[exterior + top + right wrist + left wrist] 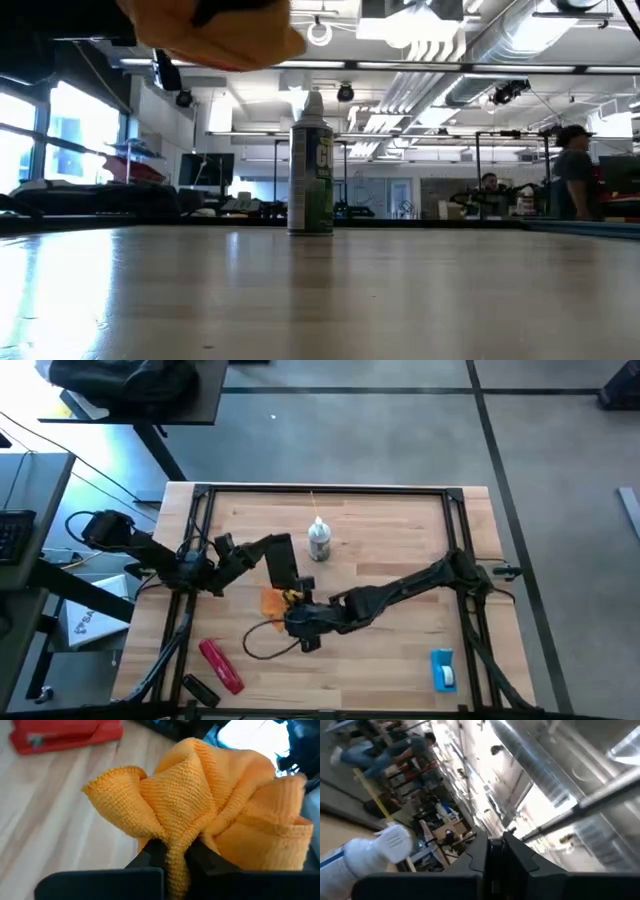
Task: Apply microfiber cloth
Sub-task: Wipe the front and back of the black cellphone using the orange microfiber cloth
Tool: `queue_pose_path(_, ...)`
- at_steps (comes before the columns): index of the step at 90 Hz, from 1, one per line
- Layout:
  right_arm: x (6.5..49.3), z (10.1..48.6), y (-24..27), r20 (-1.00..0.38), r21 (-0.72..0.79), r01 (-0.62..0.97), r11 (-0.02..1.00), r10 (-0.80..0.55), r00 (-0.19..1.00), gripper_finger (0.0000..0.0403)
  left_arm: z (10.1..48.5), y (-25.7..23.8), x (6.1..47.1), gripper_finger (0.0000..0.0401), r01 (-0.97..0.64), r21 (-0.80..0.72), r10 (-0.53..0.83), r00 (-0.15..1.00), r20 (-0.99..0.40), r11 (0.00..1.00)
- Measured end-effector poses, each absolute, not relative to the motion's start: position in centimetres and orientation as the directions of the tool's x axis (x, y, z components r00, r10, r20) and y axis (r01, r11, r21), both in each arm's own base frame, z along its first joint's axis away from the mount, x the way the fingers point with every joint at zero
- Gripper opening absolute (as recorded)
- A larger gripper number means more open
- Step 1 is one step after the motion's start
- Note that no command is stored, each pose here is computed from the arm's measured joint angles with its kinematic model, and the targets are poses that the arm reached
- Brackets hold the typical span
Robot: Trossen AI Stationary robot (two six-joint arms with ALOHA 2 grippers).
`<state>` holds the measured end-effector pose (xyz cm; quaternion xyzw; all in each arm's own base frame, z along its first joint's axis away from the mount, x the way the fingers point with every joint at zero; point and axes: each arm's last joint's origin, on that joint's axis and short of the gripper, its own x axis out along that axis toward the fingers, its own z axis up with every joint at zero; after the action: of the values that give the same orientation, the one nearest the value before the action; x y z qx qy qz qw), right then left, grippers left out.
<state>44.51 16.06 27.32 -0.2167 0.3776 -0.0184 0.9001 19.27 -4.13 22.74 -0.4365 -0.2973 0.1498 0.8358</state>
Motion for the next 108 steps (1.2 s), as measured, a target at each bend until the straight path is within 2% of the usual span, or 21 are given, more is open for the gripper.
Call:
queue_pose_path(15,41.7,28.8,16.9,-0.736,-0.363,-0.118,0.924,-0.207,0.645,0.0003,23.0,-4.6,19.1,0.0015,-0.047,-0.720,0.459,0.798,0.390,0.693)
queue_pose_path(23,40.2,29.2,17.4,-0.769,-0.348,-0.091,0.933,-0.228,0.597,0.0003,23.0,-4.8,19.0,0.0015,-0.162,-0.586,0.452,0.801,0.391,0.794)
queue_pose_path(34,38.6,29.1,18.0,-0.788,-0.377,-0.038,0.926,-0.299,0.538,0.0003,23.1,-5.1,19.0,0.0015,-0.247,-0.415,0.419,0.815,0.400,0.876)
queue_pose_path(50,37.5,27.6,18.6,-0.799,-0.382,0.033,0.924,-0.348,0.490,0.0003,22.9,-7.0,20.6,0.0015,-0.167,-0.062,0.178,0.919,0.351,0.984)
queue_pose_path(57,37.2,26.2,18.8,-0.800,-0.386,0.054,0.921,-0.363,0.478,0.0003,22.6,-8.1,21.8,0.0015,-0.139,0.033,0.125,0.957,0.263,0.990)
queue_pose_path(69,35.5,24.2,19.4,-0.827,-0.365,0.086,0.927,-0.365,0.428,0.0003,21.4,-9.8,23.1,0.0015,-0.137,0.175,0.119,0.987,0.108,0.975)
queue_pose_path(79,33.2,23.5,19.4,-0.849,-0.325,0.144,0.935,-0.356,0.392,0.0003,19.9,-11.1,23.8,0.0015,-0.098,0.289,0.092,0.995,0.036,0.952)
queue_pose_path(99,28.5,23.8,17.5,-0.828,-0.237,0.323,0.916,-0.364,0.426,0.0003,17.2,-13.0,26.4,0.0015,-0.124,0.457,0.164,0.985,-0.049,0.881)
queue_pose_path(108,27.7,23.3,16.9,-0.808,-0.152,0.356,0.922,-0.323,0.492,0.0003,15.9,-13.8,28.0,0.0015,-0.117,0.513,0.182,0.980,-0.078,0.851)
